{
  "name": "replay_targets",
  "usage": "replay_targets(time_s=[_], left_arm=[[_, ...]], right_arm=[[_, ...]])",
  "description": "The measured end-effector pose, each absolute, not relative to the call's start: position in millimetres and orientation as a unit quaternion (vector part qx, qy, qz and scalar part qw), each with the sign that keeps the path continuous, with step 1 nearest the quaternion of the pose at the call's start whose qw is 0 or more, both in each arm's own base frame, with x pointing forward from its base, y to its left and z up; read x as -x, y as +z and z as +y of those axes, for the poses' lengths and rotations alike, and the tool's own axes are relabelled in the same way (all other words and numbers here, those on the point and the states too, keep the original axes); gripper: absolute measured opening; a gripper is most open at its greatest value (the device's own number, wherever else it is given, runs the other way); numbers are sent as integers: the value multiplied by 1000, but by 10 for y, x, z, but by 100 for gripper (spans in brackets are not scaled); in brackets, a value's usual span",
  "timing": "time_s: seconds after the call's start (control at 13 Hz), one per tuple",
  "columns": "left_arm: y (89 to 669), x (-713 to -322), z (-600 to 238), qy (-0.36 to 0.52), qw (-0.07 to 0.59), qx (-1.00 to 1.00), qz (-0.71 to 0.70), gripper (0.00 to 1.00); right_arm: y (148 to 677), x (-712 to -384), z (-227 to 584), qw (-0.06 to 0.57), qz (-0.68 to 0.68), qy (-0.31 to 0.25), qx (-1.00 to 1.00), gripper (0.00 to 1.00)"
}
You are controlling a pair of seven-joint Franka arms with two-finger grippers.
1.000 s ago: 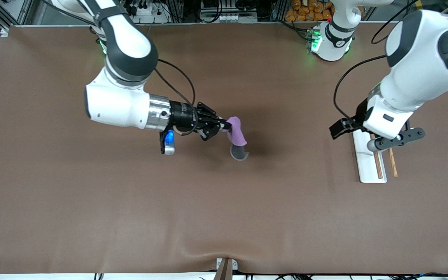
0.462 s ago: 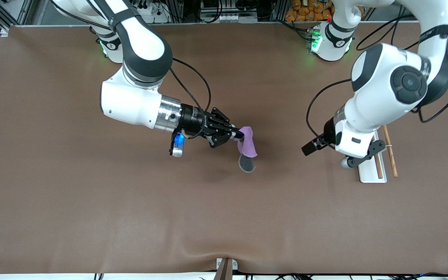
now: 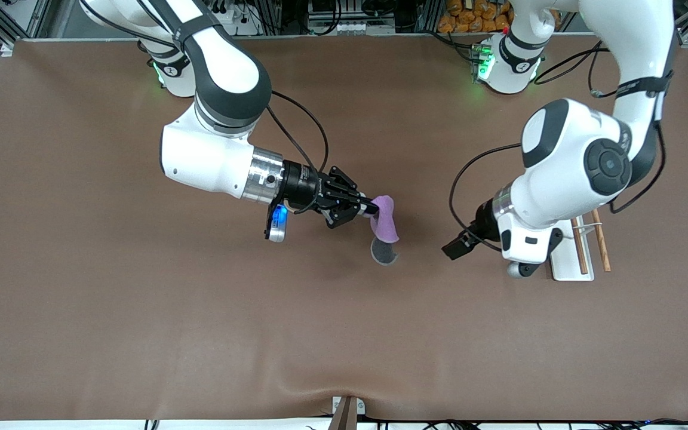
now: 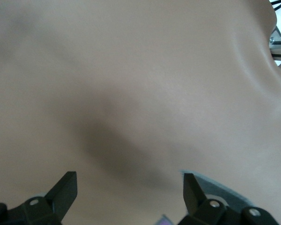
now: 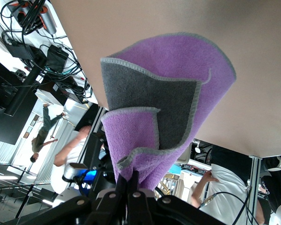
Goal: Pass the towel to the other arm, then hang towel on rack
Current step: 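Carry the towel to mid-table while the left gripper reaches toward it, then grasp the towel's hanging end with the left gripper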
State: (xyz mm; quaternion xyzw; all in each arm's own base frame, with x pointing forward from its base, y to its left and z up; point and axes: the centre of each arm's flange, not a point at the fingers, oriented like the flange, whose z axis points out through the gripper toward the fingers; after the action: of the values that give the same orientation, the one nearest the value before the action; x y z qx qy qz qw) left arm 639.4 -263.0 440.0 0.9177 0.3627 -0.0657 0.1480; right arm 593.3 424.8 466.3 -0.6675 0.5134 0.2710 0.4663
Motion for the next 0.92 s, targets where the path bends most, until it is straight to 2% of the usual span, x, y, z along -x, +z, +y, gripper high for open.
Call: replay_targets(time_s=[0.62, 0.92], left_arm=[[4539, -6375, -2944, -96, 193, -880, 423, 100], [4637, -6495, -2898, -111, 224, -856, 452, 100]], right_arm=[[4605, -5972, 4499, 478, 533, 255, 650, 2], [4617, -5974, 4572, 480, 536, 255, 646, 2]])
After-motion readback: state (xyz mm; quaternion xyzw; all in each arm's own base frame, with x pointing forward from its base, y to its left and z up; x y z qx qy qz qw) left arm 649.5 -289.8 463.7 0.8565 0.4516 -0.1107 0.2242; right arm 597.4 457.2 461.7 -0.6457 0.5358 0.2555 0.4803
